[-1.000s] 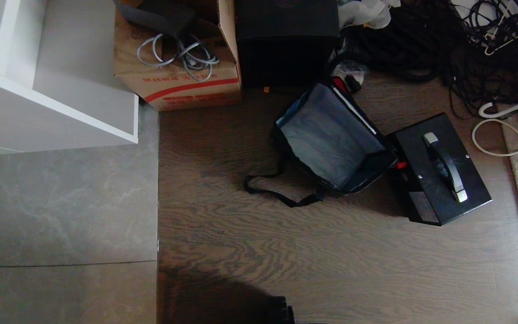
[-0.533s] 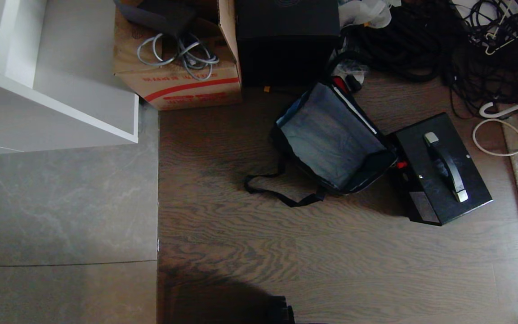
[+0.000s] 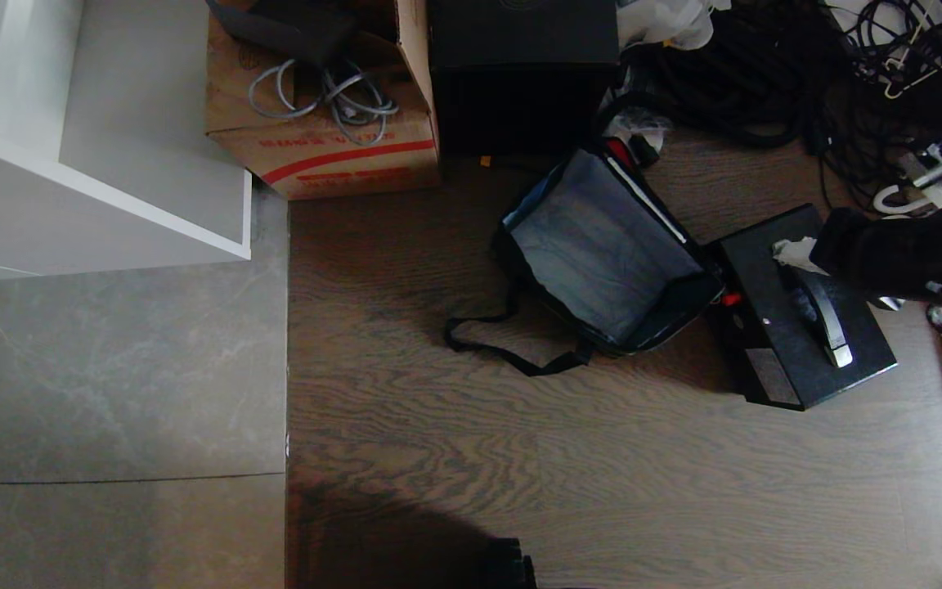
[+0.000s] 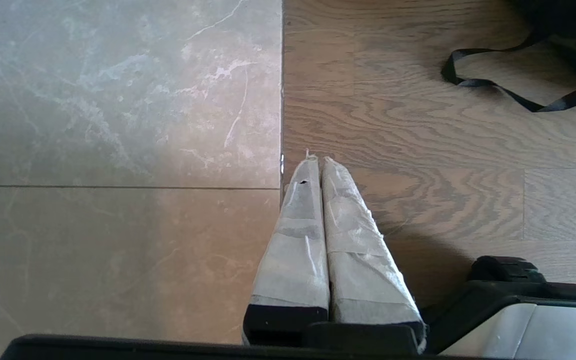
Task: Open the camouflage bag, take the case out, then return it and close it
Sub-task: Grip the handle again
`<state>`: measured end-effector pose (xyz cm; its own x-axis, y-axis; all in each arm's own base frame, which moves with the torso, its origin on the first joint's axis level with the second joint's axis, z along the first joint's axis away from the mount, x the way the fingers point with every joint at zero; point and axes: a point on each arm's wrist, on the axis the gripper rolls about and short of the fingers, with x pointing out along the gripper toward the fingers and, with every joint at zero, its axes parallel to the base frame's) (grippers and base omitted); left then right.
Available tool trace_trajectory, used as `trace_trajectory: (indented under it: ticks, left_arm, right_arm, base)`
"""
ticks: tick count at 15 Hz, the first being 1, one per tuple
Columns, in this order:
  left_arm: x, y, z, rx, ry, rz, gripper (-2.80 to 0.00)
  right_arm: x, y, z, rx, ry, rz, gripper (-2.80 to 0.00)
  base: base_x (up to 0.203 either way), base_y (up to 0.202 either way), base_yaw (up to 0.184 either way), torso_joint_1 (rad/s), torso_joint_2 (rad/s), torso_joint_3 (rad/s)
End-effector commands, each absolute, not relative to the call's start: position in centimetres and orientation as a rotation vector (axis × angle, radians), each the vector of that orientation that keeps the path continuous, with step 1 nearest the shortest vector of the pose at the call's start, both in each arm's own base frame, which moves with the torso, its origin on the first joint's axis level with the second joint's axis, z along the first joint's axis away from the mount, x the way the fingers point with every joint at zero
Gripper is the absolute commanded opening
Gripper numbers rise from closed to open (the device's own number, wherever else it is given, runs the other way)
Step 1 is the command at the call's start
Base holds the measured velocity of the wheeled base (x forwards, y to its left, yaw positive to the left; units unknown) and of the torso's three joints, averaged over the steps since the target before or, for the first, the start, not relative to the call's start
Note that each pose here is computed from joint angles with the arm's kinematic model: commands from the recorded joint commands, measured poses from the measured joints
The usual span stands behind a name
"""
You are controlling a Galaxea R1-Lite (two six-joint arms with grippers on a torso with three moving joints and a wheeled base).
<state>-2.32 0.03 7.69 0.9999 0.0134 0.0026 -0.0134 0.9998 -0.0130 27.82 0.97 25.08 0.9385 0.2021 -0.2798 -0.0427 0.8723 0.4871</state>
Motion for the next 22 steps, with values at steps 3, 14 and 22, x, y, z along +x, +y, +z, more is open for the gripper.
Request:
trace_trajectory:
  ticks: [3, 14, 22]
  left_arm:
    - [-2.3, 0.0, 7.7, -0.014, -0.002, 0.014, -2.8]
    - [-2.3, 0.0, 7.7, -0.014, -0.003, 0.014, -2.8]
    - [-2.3, 0.0, 7.7, -0.014, -0.003, 0.014, -2.8]
  right_arm:
    - [33.0, 0.6, 22.2, 0.511, 0.325, 0.175, -2.8]
    - [32.0, 0.6, 17.9, 0.073, 0.52, 0.079, 0.0]
    - [31.9, -0.7, 17.5, -0.505, 0.572, -0.386, 0.0]
  base:
    - [0.0, 0.0, 0.0, 0.0, 0.0, 0.0]
    - [0.0, 0.0, 0.0, 0.0, 0.0, 0.0]
    - [0.0, 0.0, 0.0, 0.0, 0.0, 0.0]
